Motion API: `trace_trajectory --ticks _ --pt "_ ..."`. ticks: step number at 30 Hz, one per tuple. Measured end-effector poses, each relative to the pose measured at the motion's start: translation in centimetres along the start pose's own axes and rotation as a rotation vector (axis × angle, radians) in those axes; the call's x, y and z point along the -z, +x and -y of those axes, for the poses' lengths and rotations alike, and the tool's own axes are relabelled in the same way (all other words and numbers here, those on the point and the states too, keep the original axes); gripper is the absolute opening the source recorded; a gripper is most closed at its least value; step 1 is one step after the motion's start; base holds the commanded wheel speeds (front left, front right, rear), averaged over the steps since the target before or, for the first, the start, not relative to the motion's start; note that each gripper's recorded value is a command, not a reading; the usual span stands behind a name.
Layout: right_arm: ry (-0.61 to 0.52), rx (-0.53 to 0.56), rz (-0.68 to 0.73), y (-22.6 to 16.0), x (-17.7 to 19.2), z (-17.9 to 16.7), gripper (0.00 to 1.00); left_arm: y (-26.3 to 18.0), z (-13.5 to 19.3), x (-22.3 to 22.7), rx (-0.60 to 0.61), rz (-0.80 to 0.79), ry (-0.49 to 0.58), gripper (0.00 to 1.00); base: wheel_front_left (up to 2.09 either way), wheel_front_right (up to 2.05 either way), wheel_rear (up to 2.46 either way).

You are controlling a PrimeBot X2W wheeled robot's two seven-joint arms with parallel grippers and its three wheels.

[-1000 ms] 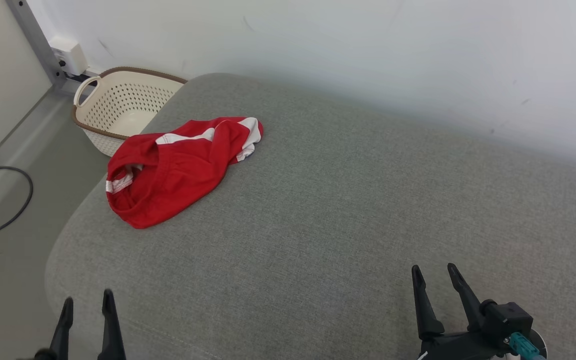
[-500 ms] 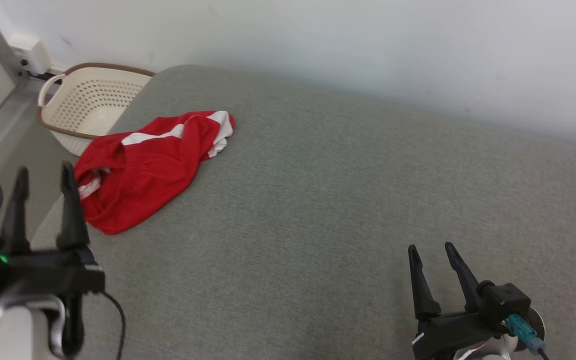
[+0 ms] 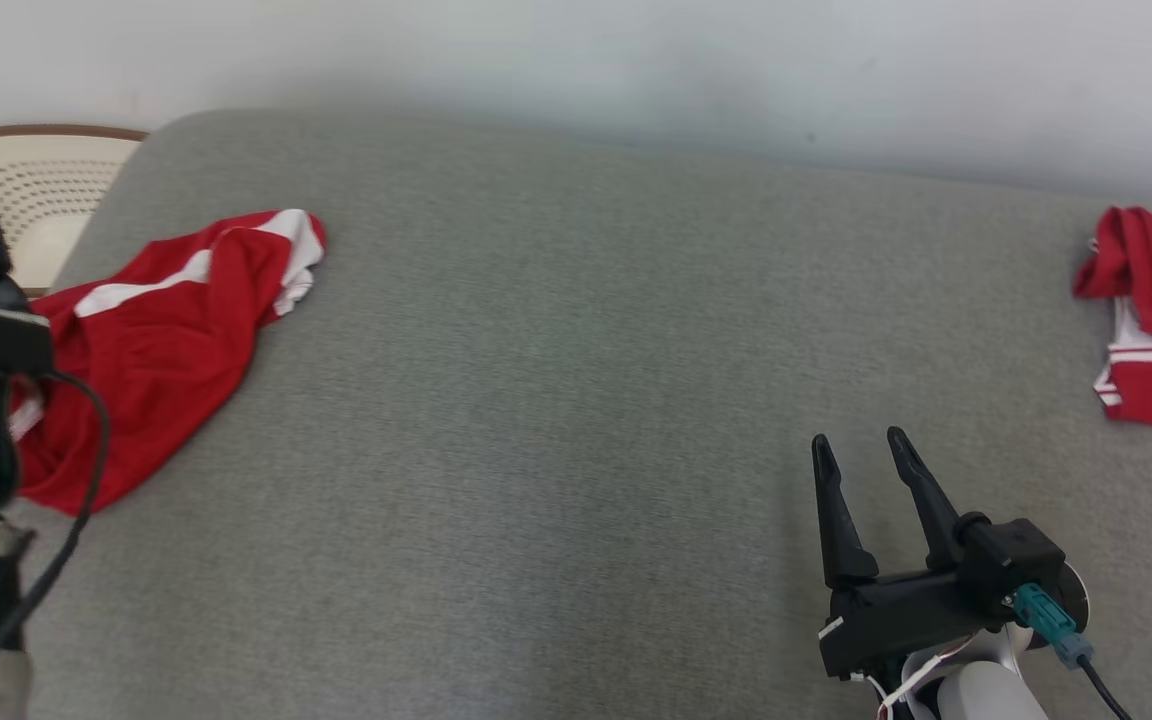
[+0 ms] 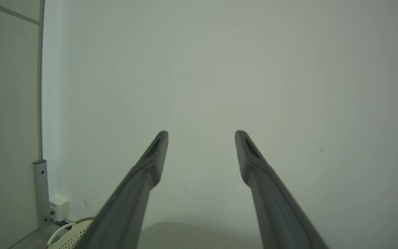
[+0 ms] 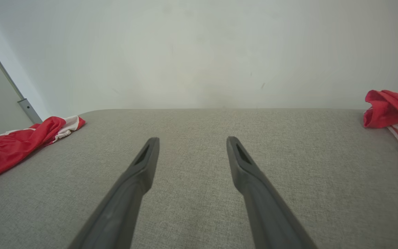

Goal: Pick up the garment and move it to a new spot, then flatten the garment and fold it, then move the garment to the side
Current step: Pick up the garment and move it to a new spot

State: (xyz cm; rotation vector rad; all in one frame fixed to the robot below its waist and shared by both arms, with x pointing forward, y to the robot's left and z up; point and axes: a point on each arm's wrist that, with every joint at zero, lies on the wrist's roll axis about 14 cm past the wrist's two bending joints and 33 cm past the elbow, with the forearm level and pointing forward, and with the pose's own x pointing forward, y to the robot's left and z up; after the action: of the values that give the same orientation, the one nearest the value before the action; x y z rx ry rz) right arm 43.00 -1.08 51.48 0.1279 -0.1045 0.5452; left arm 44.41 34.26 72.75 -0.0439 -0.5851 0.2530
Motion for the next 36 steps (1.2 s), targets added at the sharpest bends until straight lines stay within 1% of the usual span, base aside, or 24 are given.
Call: trace_trajectory --ticks 4,7,13,16,18,25,30,33,36 --pt "-0.004 0.038 -0.004 -0.4 0.2 1.4 1.0 2.1 0.3 1.8 0.012 -0.034 0.011 1.0 0.0 0.0 0.0" --pt "-0.007 0.071 -0.006 -0.8 0.3 2.6 1.0 3.0 0.5 4.3 0.008 -0.096 0.008 1.0 0.0 0.0 0.0" --pt "-0.003 0.128 -0.021 -1.8 0.8 4.5 1.0 3.6 -0.4 10.0 -0.026 -0.262 0.016 1.0 0.0 0.0 0.0" --pt "-0.006 0.152 -0.026 -2.1 1.0 5.4 1.0 3.6 -0.5 12.4 -0.036 -0.321 0.02 1.0 0.0 0.0 0.0" --pt "-0.005 0.16 -0.03 -2.2 1.1 5.7 1.0 3.5 -0.6 13.2 -0.042 -0.341 0.019 1.0 0.0 0.0 0.0" --pt "-0.004 0.2 -0.056 -2.7 2.2 7.2 1.0 1.9 -1.2 19.1 -0.057 -0.518 0.053 1.0 0.0 0.0 0.0" --pt "-0.004 0.214 -0.071 -2.8 2.8 7.9 1.0 -0.6 -1.9 23.7 -0.082 -0.715 0.059 1.0 0.0 0.0 0.0" --pt "-0.004 0.222 -0.074 -2.9 2.9 8.2 1.0 -1.9 -2.2 25.5 -0.092 -0.816 0.059 1.0 0.0 0.0 0.0" --pt "-0.006 0.227 -0.076 -2.9 3.0 8.5 1.0 -2.6 -2.1 26.8 -0.092 -0.878 0.064 1.0 0.0 0.0 0.0"
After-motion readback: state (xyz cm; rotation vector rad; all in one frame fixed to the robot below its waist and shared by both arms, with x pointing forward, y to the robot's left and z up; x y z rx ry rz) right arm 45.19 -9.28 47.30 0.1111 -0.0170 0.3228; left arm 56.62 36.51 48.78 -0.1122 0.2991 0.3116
